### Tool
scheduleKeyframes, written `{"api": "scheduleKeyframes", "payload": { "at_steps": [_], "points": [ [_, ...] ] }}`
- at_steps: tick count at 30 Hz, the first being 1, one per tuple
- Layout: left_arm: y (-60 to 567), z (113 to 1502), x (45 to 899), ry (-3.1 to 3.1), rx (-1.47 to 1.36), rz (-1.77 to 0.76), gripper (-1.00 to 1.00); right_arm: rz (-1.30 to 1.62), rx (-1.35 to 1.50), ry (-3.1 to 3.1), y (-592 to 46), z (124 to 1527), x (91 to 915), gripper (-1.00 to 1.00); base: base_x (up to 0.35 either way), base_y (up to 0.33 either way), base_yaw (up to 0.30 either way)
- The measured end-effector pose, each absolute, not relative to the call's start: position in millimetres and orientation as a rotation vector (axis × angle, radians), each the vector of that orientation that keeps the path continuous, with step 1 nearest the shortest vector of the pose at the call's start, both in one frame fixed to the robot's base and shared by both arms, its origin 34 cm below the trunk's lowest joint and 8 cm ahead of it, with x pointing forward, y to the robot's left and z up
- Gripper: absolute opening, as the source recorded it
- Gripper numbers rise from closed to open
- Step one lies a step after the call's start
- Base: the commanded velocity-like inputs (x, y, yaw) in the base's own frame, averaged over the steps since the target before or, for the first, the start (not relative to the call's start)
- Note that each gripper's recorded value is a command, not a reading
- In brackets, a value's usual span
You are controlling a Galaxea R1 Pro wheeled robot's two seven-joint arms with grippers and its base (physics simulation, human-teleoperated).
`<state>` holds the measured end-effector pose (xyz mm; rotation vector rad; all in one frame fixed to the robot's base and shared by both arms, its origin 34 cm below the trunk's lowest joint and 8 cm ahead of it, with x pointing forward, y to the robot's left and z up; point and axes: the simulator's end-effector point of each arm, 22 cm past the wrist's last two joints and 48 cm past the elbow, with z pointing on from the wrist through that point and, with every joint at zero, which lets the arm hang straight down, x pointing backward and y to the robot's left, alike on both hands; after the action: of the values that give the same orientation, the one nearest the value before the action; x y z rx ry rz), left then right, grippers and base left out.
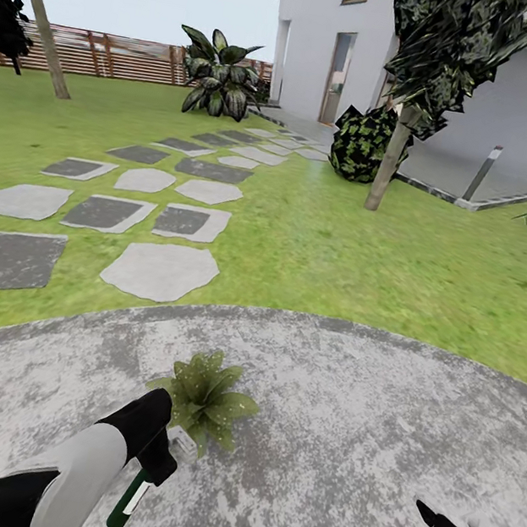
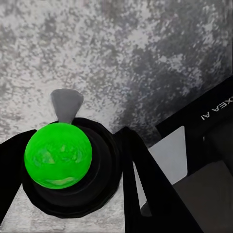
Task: Pick up the pesticide atomizer in the garden and spray insectifuge to fully cover both potted plants in the garden.
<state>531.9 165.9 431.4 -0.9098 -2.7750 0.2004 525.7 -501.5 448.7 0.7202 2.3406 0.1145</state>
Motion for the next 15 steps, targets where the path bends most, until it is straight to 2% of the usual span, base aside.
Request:
{"api": "scheduleKeyframes", "payload": {
  "at_steps": [7, 13, 15],
  "points": [
    [167.3, 431.1, 532.2, -2.774, -0.914, 0.196, -1.00, 0.113, 0.722, 2.340, -502.3, 448.9, 525.6, 1.00, -0.329, 0.000, -0.105],
    [165.9, 432.0, 536.1, -2.784, -0.941, 0.200, -1.00, 0.114, 0.721, 2.336, -502.4, 450.2, 526.5, 1.00, -0.336, 0.000, -0.232],
    [163.1, 432.4, 540.6, -2.797, -0.977, 0.213, -1.00, 0.115, 0.721, 2.334, -502.4, 451.1, 526.9, 1.00, -0.196, 0.000, -0.235]
  ]
}}
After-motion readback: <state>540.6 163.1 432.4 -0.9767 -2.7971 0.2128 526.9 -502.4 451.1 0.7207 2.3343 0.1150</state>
